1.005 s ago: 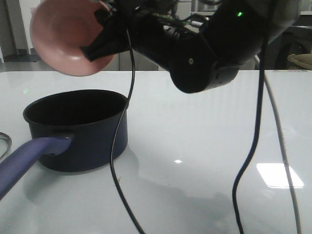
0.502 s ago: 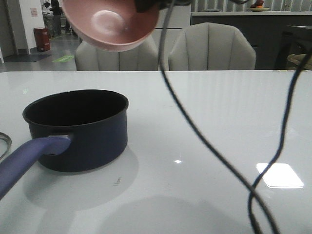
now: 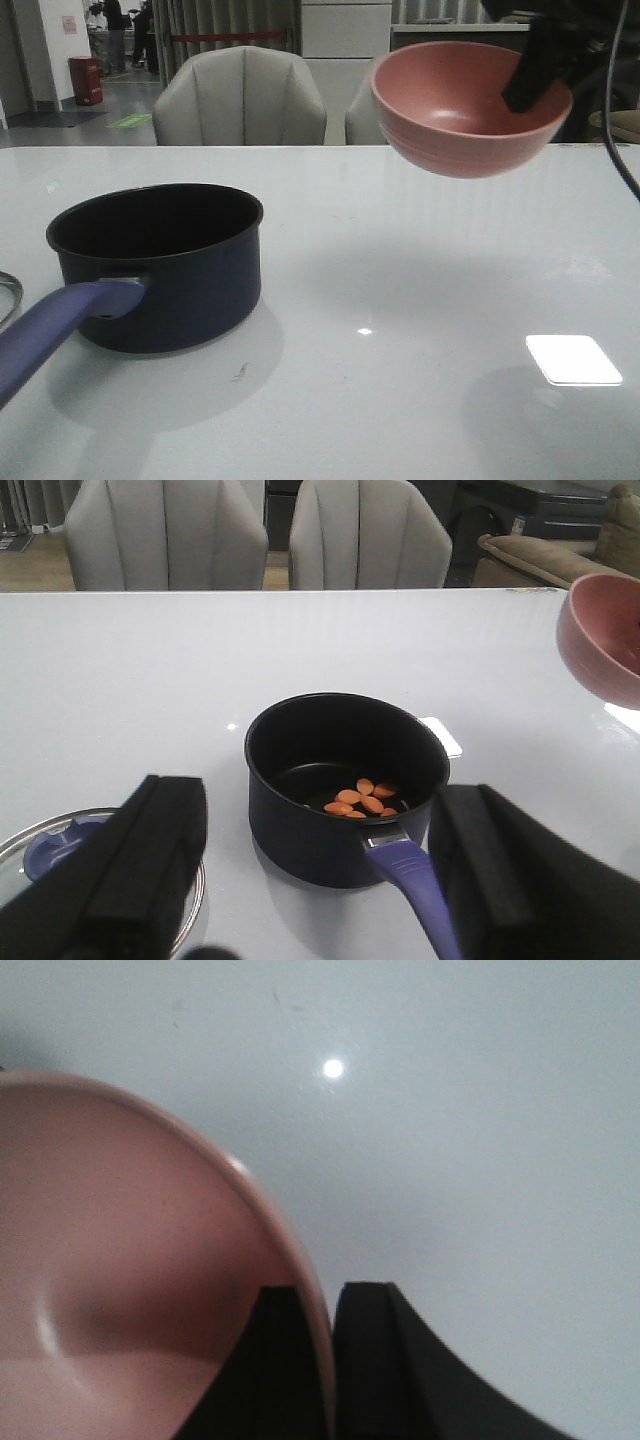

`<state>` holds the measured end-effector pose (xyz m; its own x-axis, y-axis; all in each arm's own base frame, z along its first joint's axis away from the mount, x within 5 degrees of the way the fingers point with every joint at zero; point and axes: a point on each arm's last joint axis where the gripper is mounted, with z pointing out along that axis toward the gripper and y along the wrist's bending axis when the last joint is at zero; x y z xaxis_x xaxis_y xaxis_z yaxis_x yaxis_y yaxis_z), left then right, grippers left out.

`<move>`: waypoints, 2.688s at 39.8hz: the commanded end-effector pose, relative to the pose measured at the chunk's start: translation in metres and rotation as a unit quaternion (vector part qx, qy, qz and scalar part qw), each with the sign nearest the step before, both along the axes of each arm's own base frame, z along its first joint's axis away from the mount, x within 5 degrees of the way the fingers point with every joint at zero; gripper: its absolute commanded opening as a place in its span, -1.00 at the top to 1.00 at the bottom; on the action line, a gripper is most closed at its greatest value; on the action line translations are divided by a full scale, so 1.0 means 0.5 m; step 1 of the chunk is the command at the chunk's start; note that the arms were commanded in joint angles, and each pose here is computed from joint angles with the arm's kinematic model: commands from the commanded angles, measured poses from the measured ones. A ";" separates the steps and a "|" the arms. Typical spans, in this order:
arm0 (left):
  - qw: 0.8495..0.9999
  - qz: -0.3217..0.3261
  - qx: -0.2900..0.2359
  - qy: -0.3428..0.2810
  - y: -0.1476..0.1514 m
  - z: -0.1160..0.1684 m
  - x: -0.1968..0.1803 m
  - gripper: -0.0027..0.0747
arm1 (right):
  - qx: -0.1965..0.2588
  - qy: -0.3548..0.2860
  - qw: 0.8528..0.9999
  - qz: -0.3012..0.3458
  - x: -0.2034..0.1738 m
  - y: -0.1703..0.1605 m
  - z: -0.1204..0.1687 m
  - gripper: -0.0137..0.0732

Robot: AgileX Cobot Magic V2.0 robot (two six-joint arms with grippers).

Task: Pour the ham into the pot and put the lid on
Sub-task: 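Carry the emptied bowl back and lower it onto the table, then release the bowl and raise the right gripper away, then grasp the purple knob of the glass lid with the left gripper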

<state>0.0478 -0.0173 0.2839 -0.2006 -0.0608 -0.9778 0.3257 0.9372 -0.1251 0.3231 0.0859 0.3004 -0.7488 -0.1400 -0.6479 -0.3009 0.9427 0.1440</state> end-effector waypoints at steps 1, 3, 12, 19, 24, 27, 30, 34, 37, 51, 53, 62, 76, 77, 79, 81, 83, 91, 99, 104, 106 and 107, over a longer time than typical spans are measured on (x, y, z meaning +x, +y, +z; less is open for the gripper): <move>0.999 -0.006 -0.016 -0.039 -0.002 0.029 0.000 -0.39 | 0.005 -0.012 1.000 -0.026 0.017 -0.031 0.018 0.37; 0.999 -0.006 -0.016 -0.039 -0.002 0.029 0.000 -0.39 | 0.003 0.012 0.999 -0.034 0.028 -0.040 -0.006 0.37; 0.999 -0.006 -0.016 -0.039 -0.002 0.029 0.000 -0.39 | 0.000 0.107 0.994 -0.036 0.063 -0.038 -0.109 0.37; 0.999 -0.006 -0.016 -0.039 -0.002 0.029 0.000 -0.39 | 0.012 0.133 0.990 -0.043 0.078 -0.032 -0.148 0.26; 0.999 -0.006 -0.016 -0.039 -0.002 0.029 0.000 -0.39 | 0.009 0.136 0.990 -0.043 0.081 -0.033 -0.156 -0.05; 0.999 -0.006 -0.016 -0.039 -0.002 0.029 0.000 -0.39 | 0.009 0.132 0.990 -0.044 0.082 -0.033 -0.156 -0.23; 0.999 -0.006 -0.016 -0.039 -0.002 0.029 0.000 -0.39 | 0.002 0.127 0.991 -0.039 0.082 -0.034 -0.151 -0.30; 0.999 -0.006 -0.016 -0.039 -0.002 0.029 0.000 -0.39 | -0.016 0.106 0.994 -0.013 0.070 -0.037 -0.123 -0.31; 0.999 -0.006 -0.016 -0.039 -0.002 0.029 0.000 -0.39 | -0.027 0.073 0.997 0.012 0.052 -0.038 -0.078 -0.31; 0.999 -0.006 -0.016 -0.039 -0.002 0.029 0.000 -0.39 | 0.008 -0.157 0.987 0.024 -0.147 -0.025 0.084 -0.31; 0.999 -0.006 -0.016 -0.039 -0.002 0.029 0.000 -0.39 | 0.017 -0.188 0.982 0.025 -0.179 -0.023 0.092 -0.31; 0.998 -0.007 -0.026 -0.065 -0.002 0.039 0.001 -0.39 | 0.055 -0.285 0.956 0.045 -0.331 -0.035 0.092 -0.31; 0.997 -0.007 -0.027 -0.068 -0.002 0.040 0.001 -0.39 | 0.089 -0.414 0.906 -0.004 -0.474 -0.104 -0.026 -0.31; 0.997 -0.007 -0.027 -0.068 -0.002 0.040 0.001 -0.39 | 0.090 -0.420 0.903 -0.007 -0.478 -0.106 -0.031 -0.31; 0.997 -0.007 -0.027 -0.068 -0.002 0.040 0.001 -0.39 | 0.091 -0.428 0.899 -0.013 -0.484 -0.111 -0.044 -0.31; 0.997 -0.007 -0.027 -0.068 -0.002 0.040 0.001 -0.39 | 0.091 -0.431 0.898 -0.017 -0.485 -0.113 -0.055 -0.31; 0.997 -0.007 -0.027 -0.068 -0.002 0.040 0.001 -0.39 | 0.089 -0.427 0.900 -0.017 -0.485 -0.113 -0.064 -0.29; 0.997 -0.007 -0.027 -0.068 -0.002 0.040 0.001 -0.39 | 0.083 -0.400 0.913 -0.007 -0.485 -0.110 -0.084 0.39; 0.997 -0.007 -0.027 -0.066 -0.002 0.041 0.001 -0.40 | 0.082 -0.399 0.913 -0.006 -0.485 -0.109 -0.085 0.31; 0.999 0.000 0.006 -0.043 -0.001 0.049 0.007 -0.52 | 0.082 -0.398 0.914 -0.006 -0.486 -0.109 -0.085 0.31; 0.999 0.006 0.027 -0.029 0.000 0.053 0.014 -0.61 | 0.082 -0.398 0.914 -0.006 -0.486 -0.109 -0.085 0.31; 0.999 0.008 0.038 -0.020 -0.001 0.055 0.018 -0.65 | 0.082 -0.398 0.914 -0.006 -0.486 -0.109 -0.085 0.31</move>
<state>0.0514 -0.0166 0.2931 -0.1977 -0.0172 -0.9801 0.3131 0.9464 -0.0797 0.0790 0.0331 0.2432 -0.1127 -0.0124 -0.9935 -0.3814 0.9238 0.0318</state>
